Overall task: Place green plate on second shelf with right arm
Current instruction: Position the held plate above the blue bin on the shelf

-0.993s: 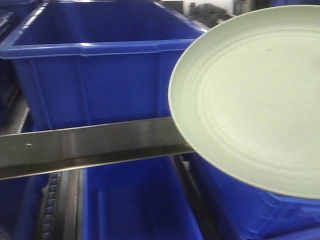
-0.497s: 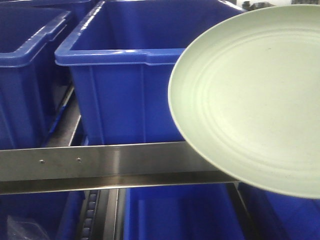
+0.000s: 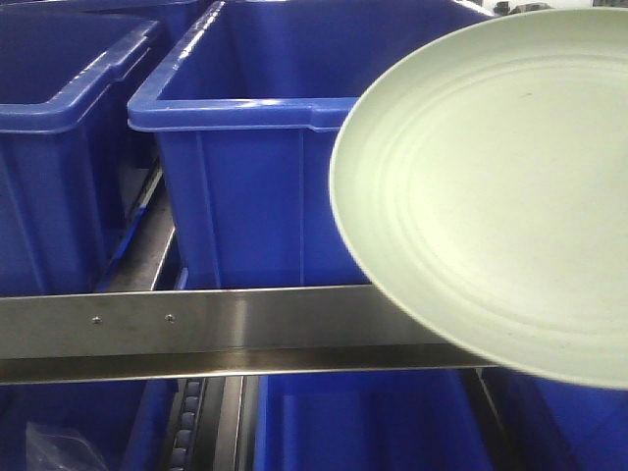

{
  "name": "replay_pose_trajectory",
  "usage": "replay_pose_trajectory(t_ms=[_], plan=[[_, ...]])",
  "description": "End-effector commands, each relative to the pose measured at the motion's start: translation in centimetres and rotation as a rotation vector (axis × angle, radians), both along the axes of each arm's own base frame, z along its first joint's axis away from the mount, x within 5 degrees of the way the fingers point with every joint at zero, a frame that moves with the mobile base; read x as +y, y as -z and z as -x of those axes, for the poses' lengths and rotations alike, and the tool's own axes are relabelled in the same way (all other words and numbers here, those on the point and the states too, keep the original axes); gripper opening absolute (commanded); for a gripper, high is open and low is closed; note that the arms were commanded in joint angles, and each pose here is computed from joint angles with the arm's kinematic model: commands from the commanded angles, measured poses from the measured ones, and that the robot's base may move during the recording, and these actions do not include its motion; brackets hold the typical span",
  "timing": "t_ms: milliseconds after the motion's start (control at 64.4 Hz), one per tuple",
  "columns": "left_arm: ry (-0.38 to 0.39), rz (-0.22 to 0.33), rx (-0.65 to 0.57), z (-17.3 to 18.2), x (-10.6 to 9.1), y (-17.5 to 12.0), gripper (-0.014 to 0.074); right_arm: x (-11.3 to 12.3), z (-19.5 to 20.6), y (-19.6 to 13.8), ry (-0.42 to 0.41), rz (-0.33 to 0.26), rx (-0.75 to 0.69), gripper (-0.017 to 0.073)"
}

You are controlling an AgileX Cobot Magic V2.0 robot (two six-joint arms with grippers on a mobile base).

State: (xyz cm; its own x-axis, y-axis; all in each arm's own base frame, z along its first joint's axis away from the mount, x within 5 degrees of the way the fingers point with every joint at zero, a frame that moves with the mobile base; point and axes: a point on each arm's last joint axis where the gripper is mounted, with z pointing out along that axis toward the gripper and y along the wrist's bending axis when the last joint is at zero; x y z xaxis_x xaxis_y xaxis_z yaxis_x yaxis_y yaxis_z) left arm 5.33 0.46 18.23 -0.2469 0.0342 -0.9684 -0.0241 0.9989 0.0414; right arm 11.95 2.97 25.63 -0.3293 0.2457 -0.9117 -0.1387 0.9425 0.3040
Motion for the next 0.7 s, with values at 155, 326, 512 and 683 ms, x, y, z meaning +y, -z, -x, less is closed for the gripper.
replay_pose_trajectory(t_ms=[155, 326, 512, 683], plan=[[0.012, 0.004, -0.043, -0.09, -0.12, 0.74, 0.0125, 0.24, -0.22, -2.07, -0.021, -0.037, -0.134, 0.0055], [0.012, 0.004, -0.043, -0.09, -0.12, 0.74, 0.0125, 0.24, -0.22, -2.07, -0.021, -0.037, -0.134, 0.0055], [0.012, 0.004, -0.043, -0.09, -0.12, 0.74, 0.0125, 0.24, -0.22, -2.07, -0.021, -0.037, -0.134, 0.0055], [0.012, 0.004, -0.043, -0.09, -0.12, 0.74, 0.0125, 0.24, -0.23, -2.09, -0.021, -0.037, -0.136, 0.0055]])
